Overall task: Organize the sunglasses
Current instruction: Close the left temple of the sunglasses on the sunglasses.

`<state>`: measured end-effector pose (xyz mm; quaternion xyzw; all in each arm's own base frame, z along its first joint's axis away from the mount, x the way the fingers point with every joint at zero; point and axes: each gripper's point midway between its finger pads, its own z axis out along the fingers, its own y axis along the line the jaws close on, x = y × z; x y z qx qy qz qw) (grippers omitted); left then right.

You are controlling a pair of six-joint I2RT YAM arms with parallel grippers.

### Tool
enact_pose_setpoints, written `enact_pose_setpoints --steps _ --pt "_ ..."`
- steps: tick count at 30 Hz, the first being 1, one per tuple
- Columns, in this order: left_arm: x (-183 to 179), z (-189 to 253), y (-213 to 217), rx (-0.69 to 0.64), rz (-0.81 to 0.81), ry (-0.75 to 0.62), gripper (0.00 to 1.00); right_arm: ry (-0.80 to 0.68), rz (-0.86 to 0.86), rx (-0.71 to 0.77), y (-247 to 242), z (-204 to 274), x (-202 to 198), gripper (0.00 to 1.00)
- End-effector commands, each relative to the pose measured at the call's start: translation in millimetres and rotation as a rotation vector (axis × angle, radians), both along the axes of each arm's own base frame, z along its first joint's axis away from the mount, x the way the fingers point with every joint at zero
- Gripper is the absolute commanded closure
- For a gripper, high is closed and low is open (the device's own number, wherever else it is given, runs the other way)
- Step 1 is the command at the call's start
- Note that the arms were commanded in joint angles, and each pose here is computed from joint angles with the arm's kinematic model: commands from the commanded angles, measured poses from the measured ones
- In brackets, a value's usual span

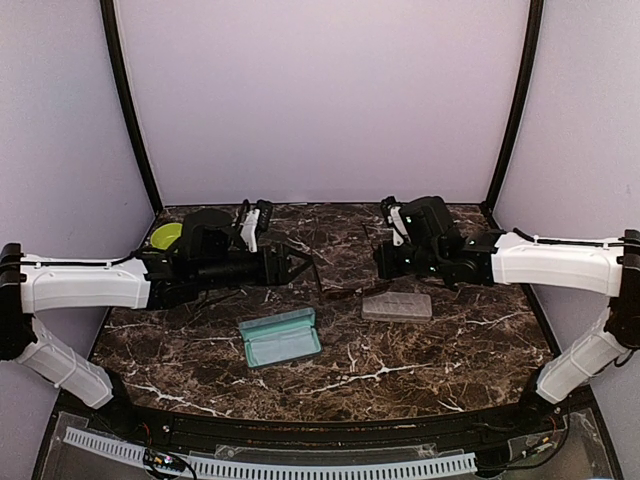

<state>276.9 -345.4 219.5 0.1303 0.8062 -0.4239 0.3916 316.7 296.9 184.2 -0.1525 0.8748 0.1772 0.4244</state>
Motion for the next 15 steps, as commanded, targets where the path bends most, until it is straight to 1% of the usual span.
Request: enact_pose_setpoints --steps 1,5,9,15 --pt "-0.3 15.8 13.2 0.001 0.037 -0.044 0.30 -0.051 0.001 0.010 7.0 22.5 5.6 1.00" --pt "-0.7 11.0 11.8 0.018 0.027 -0.038 0.29 -0.068 0.003 0.029 7.8 28.7 5.8 1.00" --pt "-4.3 10.0 10.6 -0.004 0.014 -0.024 0.29 -0.074 0.017 0.036 10.8 31.0 5.9 1.00" --pt "-10.2 16.8 11.3 -0.025 -0.001 -0.019 0.33 -0.069 0.036 0.041 13.6 26.8 3.7 1.00"
